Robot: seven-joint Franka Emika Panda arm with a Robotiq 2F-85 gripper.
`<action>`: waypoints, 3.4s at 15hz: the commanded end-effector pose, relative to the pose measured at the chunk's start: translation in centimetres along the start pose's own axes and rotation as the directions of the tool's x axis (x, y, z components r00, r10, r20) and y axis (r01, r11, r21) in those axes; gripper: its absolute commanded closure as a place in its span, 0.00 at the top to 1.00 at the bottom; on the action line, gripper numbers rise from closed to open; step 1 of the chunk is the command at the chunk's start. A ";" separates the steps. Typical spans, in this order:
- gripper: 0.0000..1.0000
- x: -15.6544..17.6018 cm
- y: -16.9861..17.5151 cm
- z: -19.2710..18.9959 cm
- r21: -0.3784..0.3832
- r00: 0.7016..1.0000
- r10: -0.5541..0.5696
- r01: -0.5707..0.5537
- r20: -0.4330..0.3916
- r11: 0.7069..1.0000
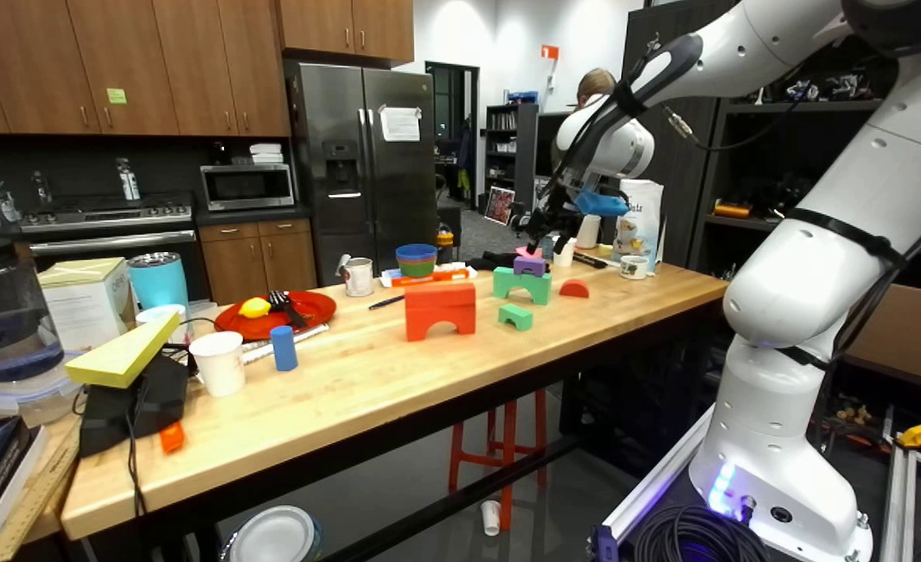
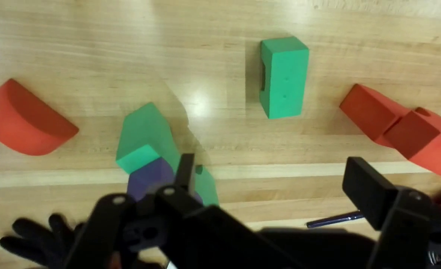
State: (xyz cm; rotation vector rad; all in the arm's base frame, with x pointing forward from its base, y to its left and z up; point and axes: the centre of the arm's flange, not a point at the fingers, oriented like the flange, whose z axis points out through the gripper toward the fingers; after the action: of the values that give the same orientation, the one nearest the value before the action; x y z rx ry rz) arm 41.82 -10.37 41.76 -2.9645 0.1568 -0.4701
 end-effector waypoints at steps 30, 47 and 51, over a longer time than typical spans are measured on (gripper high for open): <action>1.00 2.7 -1.3 12.5 0.236 0.974 -0.036 -0.018 0.223 0.972; 0.28 3.3 -1.6 13.3 0.189 0.960 -0.075 0.024 0.269 0.982; 0.01 3.5 -2.0 13.2 0.186 0.957 -0.086 0.035 0.277 0.982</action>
State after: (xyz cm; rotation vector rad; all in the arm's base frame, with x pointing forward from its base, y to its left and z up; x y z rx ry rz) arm 48.89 -7.27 30.25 -2.8186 -0.0073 -0.0833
